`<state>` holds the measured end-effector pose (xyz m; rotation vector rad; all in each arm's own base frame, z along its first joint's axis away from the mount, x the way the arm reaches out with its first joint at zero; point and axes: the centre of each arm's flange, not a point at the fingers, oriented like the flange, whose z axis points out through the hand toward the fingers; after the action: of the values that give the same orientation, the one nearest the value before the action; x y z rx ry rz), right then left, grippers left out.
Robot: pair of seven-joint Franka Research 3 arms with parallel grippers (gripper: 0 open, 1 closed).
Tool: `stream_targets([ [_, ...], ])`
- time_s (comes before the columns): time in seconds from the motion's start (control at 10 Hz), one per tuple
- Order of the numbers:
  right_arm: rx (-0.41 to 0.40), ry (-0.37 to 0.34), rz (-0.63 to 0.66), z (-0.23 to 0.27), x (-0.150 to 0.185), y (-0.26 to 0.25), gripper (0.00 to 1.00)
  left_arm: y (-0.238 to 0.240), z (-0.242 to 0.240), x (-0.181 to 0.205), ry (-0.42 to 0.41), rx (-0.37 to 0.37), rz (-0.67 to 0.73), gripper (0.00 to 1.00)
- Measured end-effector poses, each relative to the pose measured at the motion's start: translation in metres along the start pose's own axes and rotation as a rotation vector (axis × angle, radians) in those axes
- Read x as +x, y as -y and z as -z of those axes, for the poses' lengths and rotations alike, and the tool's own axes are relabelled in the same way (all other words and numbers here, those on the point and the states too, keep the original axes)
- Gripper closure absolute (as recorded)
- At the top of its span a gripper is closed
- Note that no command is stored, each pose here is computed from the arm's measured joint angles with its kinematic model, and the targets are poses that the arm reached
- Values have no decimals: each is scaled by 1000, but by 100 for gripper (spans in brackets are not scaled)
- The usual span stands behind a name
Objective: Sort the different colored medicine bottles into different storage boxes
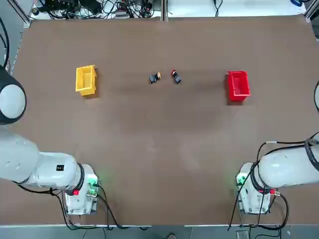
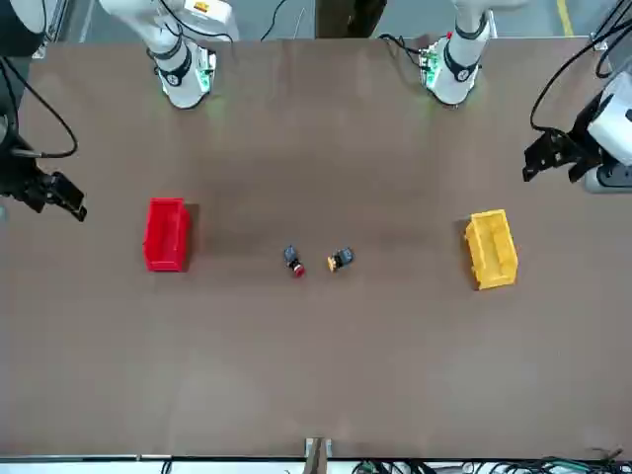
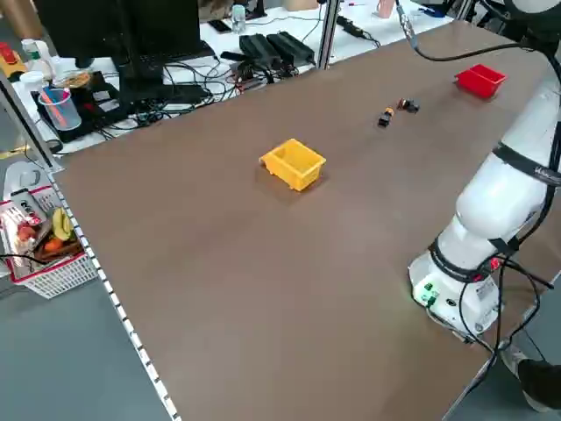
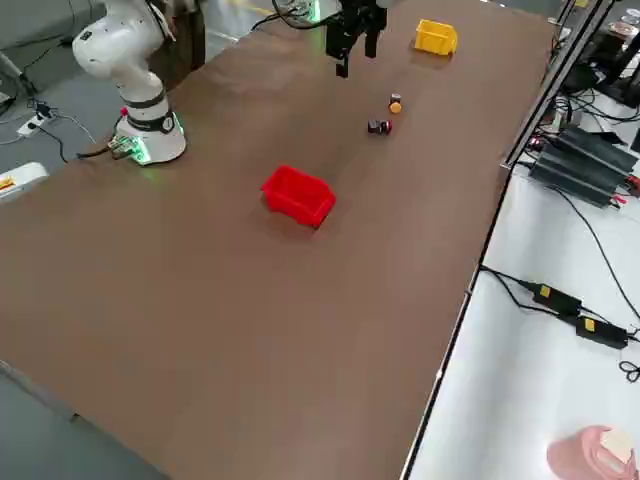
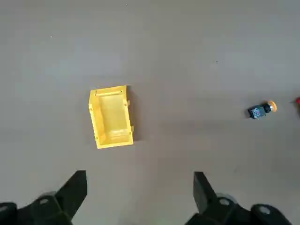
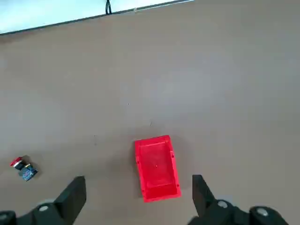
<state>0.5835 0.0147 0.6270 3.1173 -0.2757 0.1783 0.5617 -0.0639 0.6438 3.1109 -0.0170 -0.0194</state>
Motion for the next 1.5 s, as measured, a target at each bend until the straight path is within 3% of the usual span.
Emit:
stream_targets([
  [0.5,3,-3,18,1,-2,10,0,-1,-7,3,12,2,-20,0],
  [0.7,5,2,40,0,-5,22,0,-22,-32,12,57,2,-46,0],
  [1.0,11,13,101,-11,-12,55,0,-114,-111,38,100,3,-73,0],
  [1.3,37,-15,382,-72,-24,134,0,-194,-185,50,92,-7,-132,0],
  [1.5,50,7,526,-134,-46,203,0,-274,-263,39,85,23,-118,2],
])
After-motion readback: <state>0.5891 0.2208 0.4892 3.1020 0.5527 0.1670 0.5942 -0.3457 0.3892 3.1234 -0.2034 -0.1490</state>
